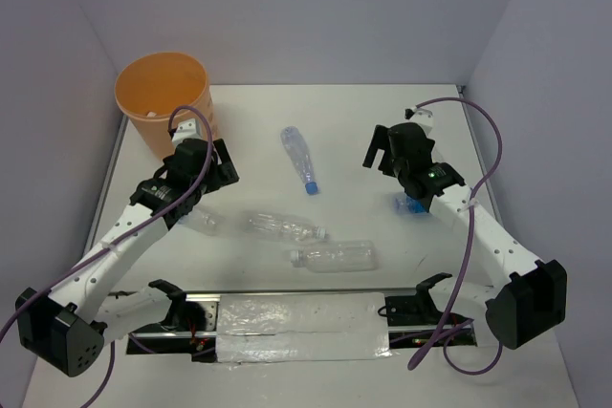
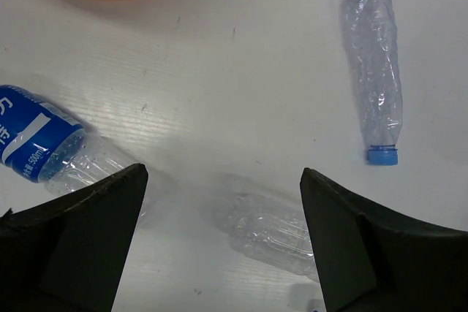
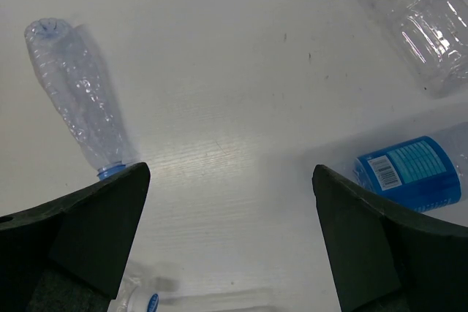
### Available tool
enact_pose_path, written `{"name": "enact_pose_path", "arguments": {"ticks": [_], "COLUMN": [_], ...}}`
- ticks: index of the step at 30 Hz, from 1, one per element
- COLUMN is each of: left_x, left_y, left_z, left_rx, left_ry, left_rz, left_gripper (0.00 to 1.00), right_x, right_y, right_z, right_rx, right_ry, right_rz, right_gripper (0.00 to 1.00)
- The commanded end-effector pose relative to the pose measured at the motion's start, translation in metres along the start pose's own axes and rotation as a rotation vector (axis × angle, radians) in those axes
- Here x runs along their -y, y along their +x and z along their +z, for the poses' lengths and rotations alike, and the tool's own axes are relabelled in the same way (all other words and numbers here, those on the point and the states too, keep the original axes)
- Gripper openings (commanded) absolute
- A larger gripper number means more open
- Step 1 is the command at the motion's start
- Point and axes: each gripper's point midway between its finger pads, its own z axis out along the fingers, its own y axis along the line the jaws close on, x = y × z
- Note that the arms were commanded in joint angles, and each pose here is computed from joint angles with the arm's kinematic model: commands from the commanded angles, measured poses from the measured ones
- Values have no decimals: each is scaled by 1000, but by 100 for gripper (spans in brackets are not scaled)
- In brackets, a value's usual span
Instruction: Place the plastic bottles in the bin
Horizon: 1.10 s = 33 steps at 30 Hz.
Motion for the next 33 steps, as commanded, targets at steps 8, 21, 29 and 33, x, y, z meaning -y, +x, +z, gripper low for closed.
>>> {"name": "enact_pose_path", "arguments": {"ticks": [8,21,29,33], "left_x": [-13,-71,-107,-125], "left_y": [-4,64,54,50], "left_z": [-6,-14,9,22], "left_rx": [29,-138,1,13], "left_ry": [-64,-400,-570,-630], "left_rz": [-63,-303,-547,-576], "left_gripper": [99,99,99,99], "right_x": [-10,-23,-32,-32], "right_y": [-20,-24,-28,-27], "right_z": [-8,-15,-21,-22], "right_rx": [65,71,74,75], "right_ry": [-31,-112,-164,-169], "right_rz": [21,16,22,16], "right_gripper": [100,100,100,100]}}
